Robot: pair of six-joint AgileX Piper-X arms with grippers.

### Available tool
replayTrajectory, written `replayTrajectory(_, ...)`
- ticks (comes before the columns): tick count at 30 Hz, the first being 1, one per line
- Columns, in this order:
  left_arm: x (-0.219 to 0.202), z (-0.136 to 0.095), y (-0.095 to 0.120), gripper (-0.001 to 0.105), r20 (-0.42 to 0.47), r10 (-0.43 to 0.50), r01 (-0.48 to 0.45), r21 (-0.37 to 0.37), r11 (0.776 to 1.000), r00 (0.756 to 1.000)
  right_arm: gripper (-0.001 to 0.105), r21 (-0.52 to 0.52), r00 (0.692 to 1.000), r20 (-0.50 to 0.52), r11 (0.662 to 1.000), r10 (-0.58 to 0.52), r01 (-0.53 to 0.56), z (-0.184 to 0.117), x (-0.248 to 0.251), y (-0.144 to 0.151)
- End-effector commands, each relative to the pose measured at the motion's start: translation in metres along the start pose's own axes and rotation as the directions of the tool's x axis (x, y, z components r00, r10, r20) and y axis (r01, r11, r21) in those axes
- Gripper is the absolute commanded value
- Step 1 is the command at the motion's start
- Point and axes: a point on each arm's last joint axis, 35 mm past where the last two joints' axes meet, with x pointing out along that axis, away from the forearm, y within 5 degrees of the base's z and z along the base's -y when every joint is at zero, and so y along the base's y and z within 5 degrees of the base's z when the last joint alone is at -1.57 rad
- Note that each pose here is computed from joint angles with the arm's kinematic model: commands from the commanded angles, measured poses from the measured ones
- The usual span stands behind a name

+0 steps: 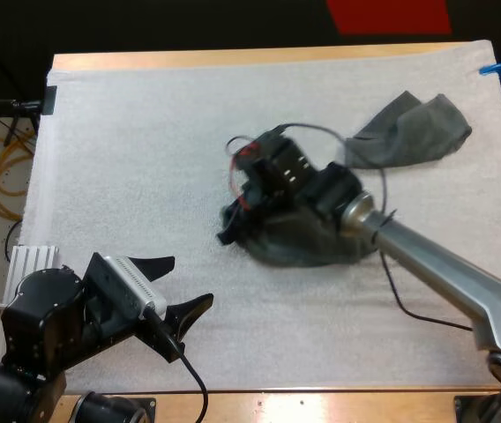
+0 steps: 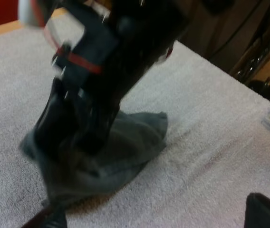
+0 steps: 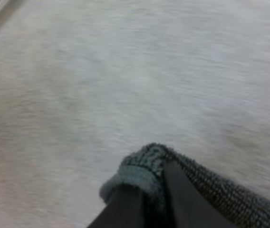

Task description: Pick towel from pile fold and stack

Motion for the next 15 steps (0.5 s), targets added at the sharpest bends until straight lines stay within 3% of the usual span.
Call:
replayTrajectory(1, -0.002, 0.002, -0.002, 0.072, 0.011, -0.011, 0.011, 0.004, 1.000, 1.000, 0.000, -0.027, 0.998, 0.054, 0.999, 0.023, -0.022, 0.009, -0.003, 0.008)
replayTrajectory(6, -0.002, 0.002, -0.002, 0.072, 0.011, -0.011, 0.011, 0.004, 1.000, 1.000, 0.000, -0.044, 0.991, 0.133, 0.999, -0.008, 0.014, 0.022, 0.004, 0.024)
replayTrajectory(9, -0.002, 0.002, -0.002, 0.072, 0.011, -0.011, 0.011, 0.000, 1.000, 1.000, 0.009, -0.024, 0.991, 0.131, 1.000, -0.017, 0.020, 0.022, 0.003, 0.023)
replayTrajectory(12, -0.002, 0.002, -0.002, 0.072, 0.011, -0.011, 0.011, 0.000, 1.000, 1.000, 0.034, -0.012, 0.992, 0.122, 1.000, -0.016, 0.018, 0.021, 0.004, 0.024)
replayTrajectory(14, -0.002, 0.002, -0.002, 0.072, 0.011, -0.011, 0.011, 0.000, 1.000, 1.000, 0.062, 0.001, 0.992, 0.127, 1.000, -0.015, 0.015, 0.022, 0.002, 0.024)
replayTrajectory(15, -0.002, 0.002, -0.002, 0.072, 0.011, -0.011, 0.011, 0.000, 1.000, 1.000, 0.068, 0.010, 0.992, 0.126, 1.000, -0.014, 0.013, 0.022, 0.002, 0.024)
